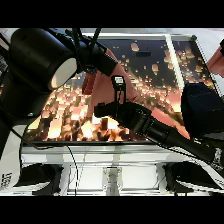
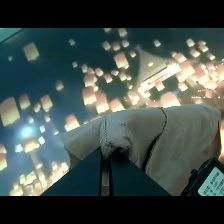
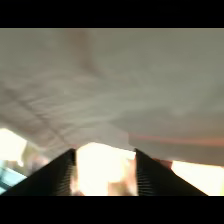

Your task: Fold the clothes and pants, and hang the long-sleeved shirts on hangers.

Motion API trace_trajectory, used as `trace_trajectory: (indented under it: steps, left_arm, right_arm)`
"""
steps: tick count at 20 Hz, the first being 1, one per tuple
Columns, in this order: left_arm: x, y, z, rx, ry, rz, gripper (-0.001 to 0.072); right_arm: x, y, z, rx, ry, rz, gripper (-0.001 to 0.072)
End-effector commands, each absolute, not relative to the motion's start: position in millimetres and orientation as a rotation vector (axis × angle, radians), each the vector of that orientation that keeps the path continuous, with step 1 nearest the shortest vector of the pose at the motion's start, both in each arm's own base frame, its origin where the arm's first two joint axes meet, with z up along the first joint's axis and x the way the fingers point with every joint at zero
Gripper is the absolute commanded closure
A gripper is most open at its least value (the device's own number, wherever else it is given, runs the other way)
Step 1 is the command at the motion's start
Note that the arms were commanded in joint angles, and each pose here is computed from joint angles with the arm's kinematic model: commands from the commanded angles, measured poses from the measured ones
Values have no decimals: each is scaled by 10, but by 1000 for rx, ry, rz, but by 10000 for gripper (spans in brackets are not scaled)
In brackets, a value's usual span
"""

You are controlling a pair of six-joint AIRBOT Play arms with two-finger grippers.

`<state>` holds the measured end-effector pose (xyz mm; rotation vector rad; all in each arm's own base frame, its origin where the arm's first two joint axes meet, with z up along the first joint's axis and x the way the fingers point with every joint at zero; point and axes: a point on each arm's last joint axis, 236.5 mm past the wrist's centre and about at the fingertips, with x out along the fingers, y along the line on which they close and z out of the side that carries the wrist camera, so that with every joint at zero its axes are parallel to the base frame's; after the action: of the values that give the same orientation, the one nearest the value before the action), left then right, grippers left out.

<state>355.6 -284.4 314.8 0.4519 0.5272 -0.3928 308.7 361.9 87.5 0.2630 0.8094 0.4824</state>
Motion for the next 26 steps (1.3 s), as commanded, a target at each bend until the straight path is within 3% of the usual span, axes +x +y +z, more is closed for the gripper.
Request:
trace_trajectory:
  steps: [1,4,7,10,12,15,18,22,26]
  left_arm:
    - [3564,-2900,3206,439,499,-407,679]
    - [3601,-2868,3246,448,480,-389,679]
    - [3743,-2575,3356,517,445,-263,679]
    - [3829,-2315,3279,519,499,-196,678]
    - [3887,-2211,3269,510,511,-173,678]
    - [3951,-2094,3269,493,519,-142,678]
    - [3997,-2014,3250,460,532,-123,678]
    - [3937,-1937,3200,533,569,-137,678]
    - [3694,-1837,3118,577,654,-172,678]
  right_arm:
    - [3170,3714,1015,348,761,505,410]
    - [3110,3796,1043,328,748,542,424]
    - [3064,3545,836,186,807,467,452]
    - [3065,3147,814,59,826,360,537]
    - [3072,3070,964,36,789,365,699]
    - [3013,3218,1184,7,706,459,703]
    - [2717,3583,1113,-131,652,620,703]
    - [2538,3206,566,-340,804,516,703]
    - [2595,3122,607,-333,790,481,695]
